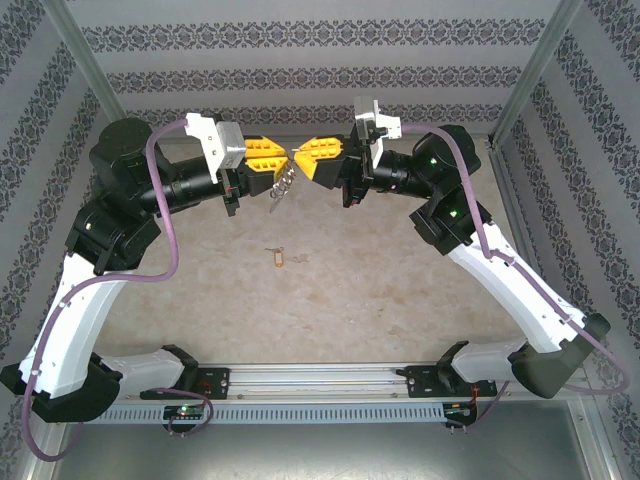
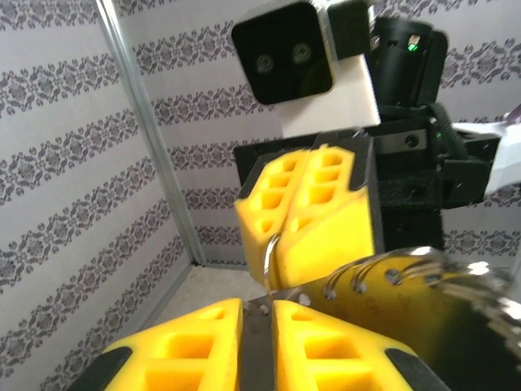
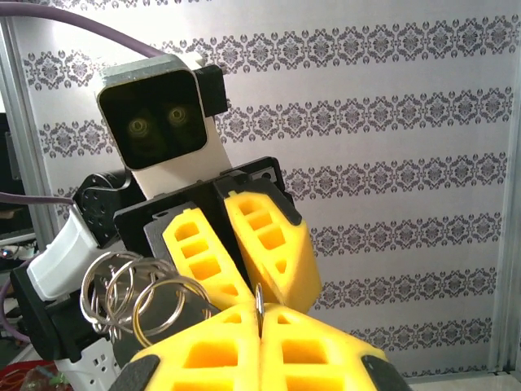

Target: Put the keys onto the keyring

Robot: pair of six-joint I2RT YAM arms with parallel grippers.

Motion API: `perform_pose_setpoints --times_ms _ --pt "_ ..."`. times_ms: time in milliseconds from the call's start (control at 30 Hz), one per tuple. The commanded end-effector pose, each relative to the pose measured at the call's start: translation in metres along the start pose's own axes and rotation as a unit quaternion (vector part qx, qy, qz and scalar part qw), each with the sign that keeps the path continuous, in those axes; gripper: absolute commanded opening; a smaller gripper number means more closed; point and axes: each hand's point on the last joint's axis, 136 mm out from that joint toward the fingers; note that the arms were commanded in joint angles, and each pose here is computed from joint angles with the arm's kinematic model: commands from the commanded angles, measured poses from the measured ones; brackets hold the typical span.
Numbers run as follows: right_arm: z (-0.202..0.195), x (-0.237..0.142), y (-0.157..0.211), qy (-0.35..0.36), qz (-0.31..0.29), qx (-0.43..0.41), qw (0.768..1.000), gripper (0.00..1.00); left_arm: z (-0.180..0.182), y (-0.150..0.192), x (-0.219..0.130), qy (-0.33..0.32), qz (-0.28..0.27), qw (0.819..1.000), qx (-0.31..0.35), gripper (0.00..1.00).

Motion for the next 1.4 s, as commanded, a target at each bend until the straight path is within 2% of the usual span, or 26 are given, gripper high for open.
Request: perform_pose_setpoints --times_ms 0,733,1367 --pt "0.015 -0.001 -0.021 -0.027 -0.023 -0.025 0.999 0.0 -0.002 -0.024 -0.007 0.007 -0.043 0.999 0.009 0.18" --pt "0.017 -0.002 -0.033 -0.059 -0.052 -0.007 0.997 0.0 0.007 -0.02 0.001 0.003 -0.053 0.999 0.007 0.16" --pt "0.022 -0.002 -0.026 -0.066 -0.042 0.0 0.997 0.0 0.009 -0.032 0.003 0.01 -0.085 0.996 0.001 0.16"
Point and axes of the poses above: each hand's point on the last joint's axis, 136 mm out from that joint toward the fingers, its own x axis out along the fingers, its own z axis along the line the jaws close on, y = z × x, and after that the axes turned 14 degrees about x, right-handed
